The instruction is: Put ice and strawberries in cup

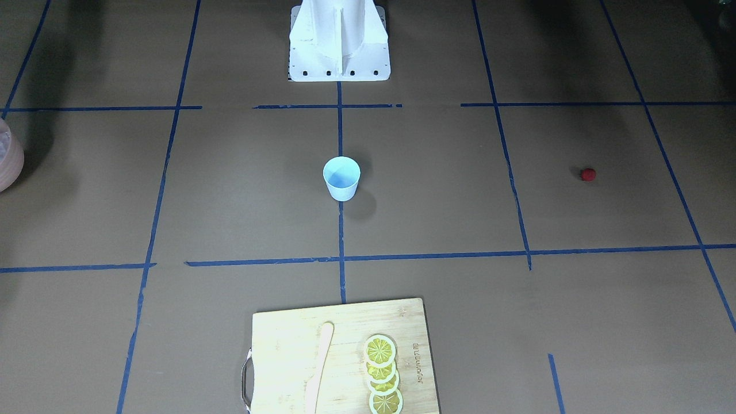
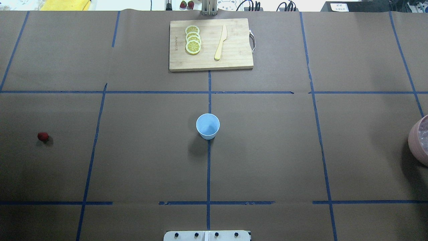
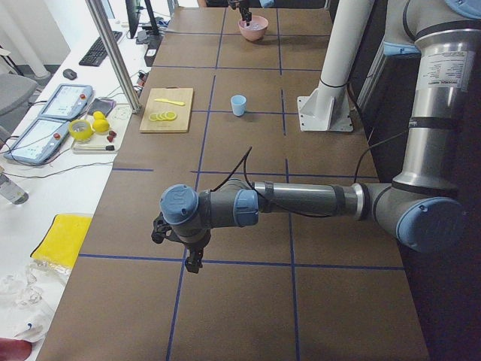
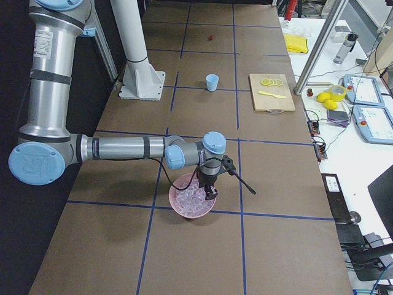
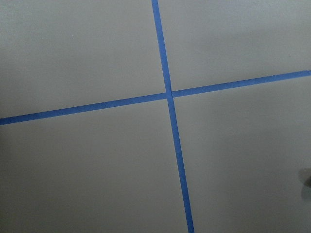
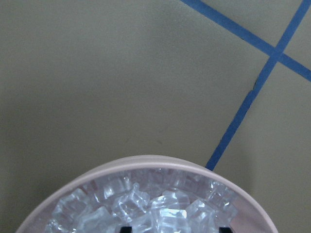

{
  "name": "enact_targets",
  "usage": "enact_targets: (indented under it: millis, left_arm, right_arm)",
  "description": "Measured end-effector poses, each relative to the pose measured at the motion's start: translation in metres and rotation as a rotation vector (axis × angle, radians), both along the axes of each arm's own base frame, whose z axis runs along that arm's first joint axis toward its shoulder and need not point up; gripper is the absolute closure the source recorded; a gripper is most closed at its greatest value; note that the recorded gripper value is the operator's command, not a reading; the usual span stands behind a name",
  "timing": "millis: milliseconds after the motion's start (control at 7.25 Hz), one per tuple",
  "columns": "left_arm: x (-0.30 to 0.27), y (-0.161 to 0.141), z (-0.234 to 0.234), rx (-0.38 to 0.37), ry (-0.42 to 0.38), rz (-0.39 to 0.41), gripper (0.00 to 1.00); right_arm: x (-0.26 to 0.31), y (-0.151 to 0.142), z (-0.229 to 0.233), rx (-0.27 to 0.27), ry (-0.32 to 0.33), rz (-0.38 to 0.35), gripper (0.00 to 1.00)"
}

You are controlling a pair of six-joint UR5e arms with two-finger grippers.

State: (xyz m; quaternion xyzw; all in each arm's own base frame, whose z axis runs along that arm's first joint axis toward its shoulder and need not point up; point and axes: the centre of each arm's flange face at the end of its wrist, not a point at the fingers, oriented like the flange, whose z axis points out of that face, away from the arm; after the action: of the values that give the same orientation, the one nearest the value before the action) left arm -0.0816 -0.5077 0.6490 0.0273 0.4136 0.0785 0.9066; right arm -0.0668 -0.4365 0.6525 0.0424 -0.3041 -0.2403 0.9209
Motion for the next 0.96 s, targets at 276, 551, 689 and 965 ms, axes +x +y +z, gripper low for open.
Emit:
enact_targets:
  millis: [276,551,689,965]
  left_arm:
    - [-0.0005,0.0007,0.0007,-0.001,0.0,-0.001,0.0]
    - [-0.0006,0.0008,0.0005,0.0,0.0,-0.001,0.0]
    - [-0.0006,0.0007,0.0001,0.003,0.0,0.0,0.0]
    - [-0.0006,0.0005,-0.0003,0.006,0.0,0.0,0.0]
  right_arm:
    - [-0.0024,0.0011,0.0051,-0.009,0.004,-0.006,0.35]
    - [-0.0046,0.0016,0.0075,-0.011,0.012,-0.011,0.35]
    - [-0.0051,0.002,0.0079,-0.011,0.015,-0.012,0.35]
    - [-0.0047,0.004,0.01,-0.016,0.017,-0.013,0.35]
